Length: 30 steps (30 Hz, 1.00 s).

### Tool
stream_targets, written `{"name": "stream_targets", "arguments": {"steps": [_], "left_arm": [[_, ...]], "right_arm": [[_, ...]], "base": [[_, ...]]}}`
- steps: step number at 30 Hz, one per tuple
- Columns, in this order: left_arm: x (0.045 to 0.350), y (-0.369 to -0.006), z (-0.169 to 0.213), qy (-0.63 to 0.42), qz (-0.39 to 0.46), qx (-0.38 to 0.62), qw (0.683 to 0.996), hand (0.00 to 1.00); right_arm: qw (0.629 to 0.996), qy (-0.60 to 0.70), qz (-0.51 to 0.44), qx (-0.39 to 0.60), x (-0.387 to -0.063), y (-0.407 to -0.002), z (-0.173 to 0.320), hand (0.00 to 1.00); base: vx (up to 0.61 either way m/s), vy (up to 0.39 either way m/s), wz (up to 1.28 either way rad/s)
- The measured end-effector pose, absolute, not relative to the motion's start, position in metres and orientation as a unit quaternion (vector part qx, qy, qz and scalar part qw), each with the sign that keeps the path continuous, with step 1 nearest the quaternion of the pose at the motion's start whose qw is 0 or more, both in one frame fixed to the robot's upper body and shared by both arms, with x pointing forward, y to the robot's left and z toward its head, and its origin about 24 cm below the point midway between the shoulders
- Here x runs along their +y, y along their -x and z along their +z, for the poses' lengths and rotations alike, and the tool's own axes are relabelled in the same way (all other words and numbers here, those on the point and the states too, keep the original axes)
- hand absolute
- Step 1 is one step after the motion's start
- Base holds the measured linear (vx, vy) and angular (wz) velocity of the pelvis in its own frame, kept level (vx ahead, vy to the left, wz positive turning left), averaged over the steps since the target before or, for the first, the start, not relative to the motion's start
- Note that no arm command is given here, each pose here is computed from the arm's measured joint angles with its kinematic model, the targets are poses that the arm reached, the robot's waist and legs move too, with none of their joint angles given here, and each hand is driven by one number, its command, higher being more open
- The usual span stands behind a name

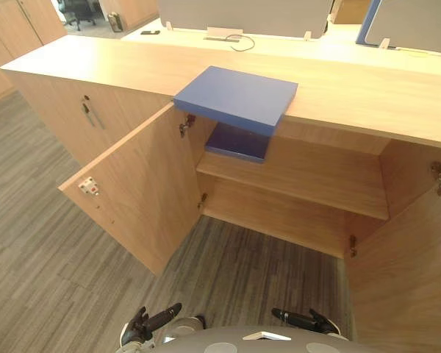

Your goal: Walk over to the cabinet, pick up the folder, carry it to the office cabinet, place the folder inside the office cabinet, then close the office cabinet door

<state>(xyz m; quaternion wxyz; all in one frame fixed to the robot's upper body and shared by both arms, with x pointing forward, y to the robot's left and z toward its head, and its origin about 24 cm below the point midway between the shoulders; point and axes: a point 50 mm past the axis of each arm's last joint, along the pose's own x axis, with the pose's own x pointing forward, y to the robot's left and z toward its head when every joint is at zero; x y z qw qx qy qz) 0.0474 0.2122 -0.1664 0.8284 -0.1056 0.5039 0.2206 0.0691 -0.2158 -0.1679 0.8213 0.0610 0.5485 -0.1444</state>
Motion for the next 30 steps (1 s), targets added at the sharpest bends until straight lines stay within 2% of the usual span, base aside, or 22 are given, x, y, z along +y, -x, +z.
{"name": "stream_targets", "arguments": {"steps": [5,9,10,12,22,30], "left_arm": [[0.206,-0.032,-0.169,0.102,0.212,0.523,0.819,1.0],[0.225,-0.044,-0.164,0.082,0.211,0.506,0.832,1.0],[0.222,-0.046,-0.165,0.086,0.212,0.506,0.832,1.0],[0.224,-0.037,-0.165,0.088,0.231,0.512,0.823,1.0],[0.23,-0.035,-0.164,0.079,0.238,0.512,0.822,1.0],[0.232,-0.046,-0.161,0.026,0.187,0.511,0.839,1.0]], "right_arm": [[0.839,-0.07,-0.153,0.517,-0.22,-0.089,-0.162,1.0],[0.839,-0.09,-0.15,0.516,-0.204,-0.088,-0.165,1.0],[0.845,-0.088,-0.148,0.506,-0.206,-0.094,-0.163,1.0],[0.842,-0.097,-0.144,0.512,-0.197,-0.092,-0.165,1.0],[0.833,-0.096,-0.122,0.53,-0.185,-0.088,-0.168,1.0],[0.828,-0.094,-0.112,0.541,-0.179,-0.085,-0.17,1.0]], "base": [[-0.13,0.07,-0.42],[-0.02,0.03,0.31],[-0.01,0.001,-0.13],[-0.04,-0.031,-0.32],[0.02,-0.021,0.1],[0.08,-0.026,0.14]]}}
